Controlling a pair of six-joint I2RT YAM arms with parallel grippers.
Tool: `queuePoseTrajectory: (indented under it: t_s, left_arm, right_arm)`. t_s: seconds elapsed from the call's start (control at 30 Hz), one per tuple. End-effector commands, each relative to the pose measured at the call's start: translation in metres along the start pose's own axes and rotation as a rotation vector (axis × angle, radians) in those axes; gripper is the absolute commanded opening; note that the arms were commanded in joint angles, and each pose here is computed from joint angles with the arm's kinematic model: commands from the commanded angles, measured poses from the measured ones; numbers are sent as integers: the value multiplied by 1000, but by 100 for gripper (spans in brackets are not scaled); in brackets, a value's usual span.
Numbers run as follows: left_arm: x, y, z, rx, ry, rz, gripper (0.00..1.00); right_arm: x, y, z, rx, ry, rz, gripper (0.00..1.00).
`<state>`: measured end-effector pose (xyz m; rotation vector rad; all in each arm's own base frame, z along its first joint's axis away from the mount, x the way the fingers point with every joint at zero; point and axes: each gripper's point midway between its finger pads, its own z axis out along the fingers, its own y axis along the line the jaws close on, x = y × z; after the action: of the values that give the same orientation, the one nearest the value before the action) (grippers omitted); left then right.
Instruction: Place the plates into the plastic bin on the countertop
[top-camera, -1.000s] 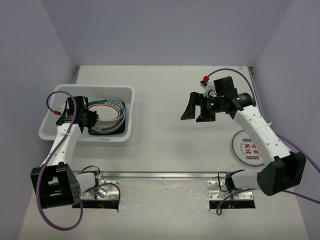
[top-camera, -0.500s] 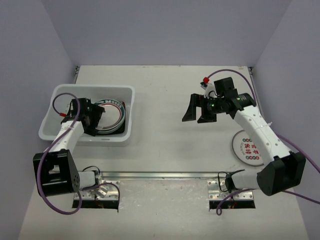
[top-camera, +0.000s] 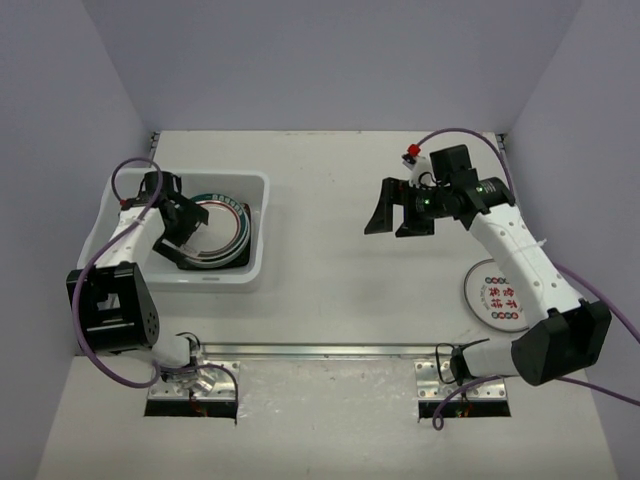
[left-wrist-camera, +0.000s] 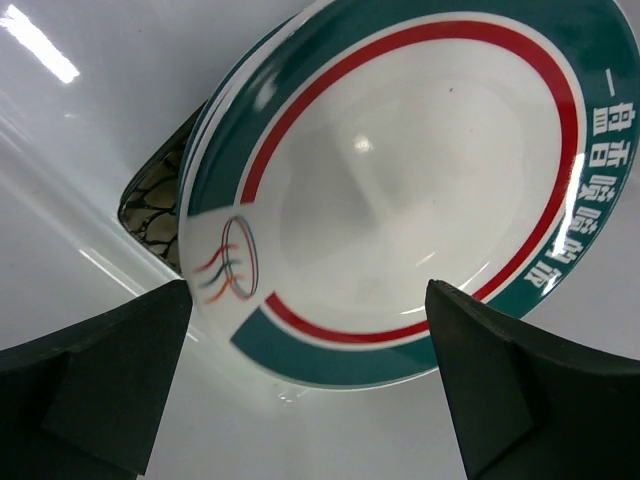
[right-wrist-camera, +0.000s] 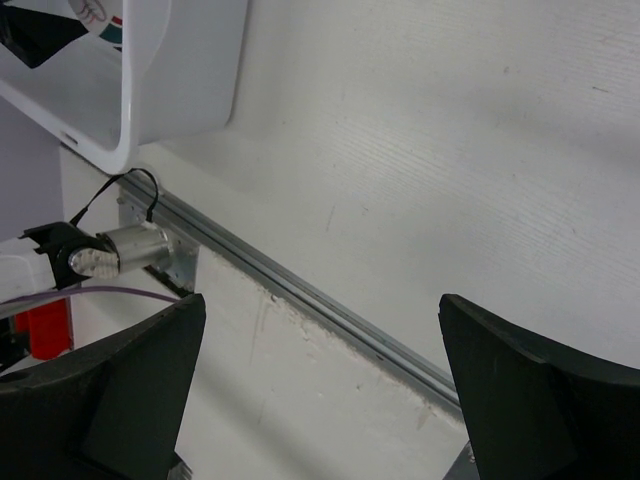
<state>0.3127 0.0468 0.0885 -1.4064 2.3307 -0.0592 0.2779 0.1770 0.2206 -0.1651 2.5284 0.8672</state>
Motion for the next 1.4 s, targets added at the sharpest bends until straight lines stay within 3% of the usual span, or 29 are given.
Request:
queuePoseTrajectory:
  t_s: [0.0, 0.13, 0.33, 0.47, 0.67, 0.8, 0.97, 1.03, 1.1, 1.13, 1.17, 1.2, 1.3, 1.37]
  left_arm:
    - [7, -6, -24, 57, 42, 143, 100]
    - [17, -17, -38, 138, 79, 216, 100]
    - [31, -114, -150, 641, -103, 422, 100]
    - [92, -166, -201, 851, -34, 550, 100]
    - [219, -213, -216, 1060, 182, 662, 100]
    - [325, -237, -204, 1133, 376, 702, 100]
    - [442, -256, -181, 1176, 583, 733, 100]
    - [485, -263, -164, 1153, 678, 722, 100]
    - [530, -263, -121, 1077, 749, 714, 100]
    - [544, -273, -133, 1104, 768, 704, 100]
    - [563, -270, -109, 1064, 782, 706, 100]
    - [568, -278, -123, 1093, 789, 702, 100]
    - [604, -286, -105, 1056, 797, 683, 100]
    - [625, -278, -70, 972, 797, 663, 100]
  right_arm:
    - [-31, 9, -21, 23, -84, -75, 99]
    - [-45, 18, -31, 20, -113, -97, 99]
    - [-62, 26, -55, 60, -209, -78, 99]
    - [-67, 27, -81, 117, -317, -18, 99]
    - [-60, 52, -156, 78, -615, 48, 99]
    - [-45, 70, -191, 4, -725, 65, 99]
    - [-21, 85, -208, -98, -761, 100, 99]
    - [-11, 78, -209, -84, -771, 120, 99]
    - [-3, 72, -210, -58, -764, 138, 99]
    - [3, 69, -207, -41, -739, 150, 99]
    - [5, 68, -207, -32, -729, 153, 99]
    - [8, 66, -205, -25, -713, 157, 99]
    - [18, 61, -200, -2, -662, 189, 99]
    - [24, 60, -200, -1, -647, 226, 99]
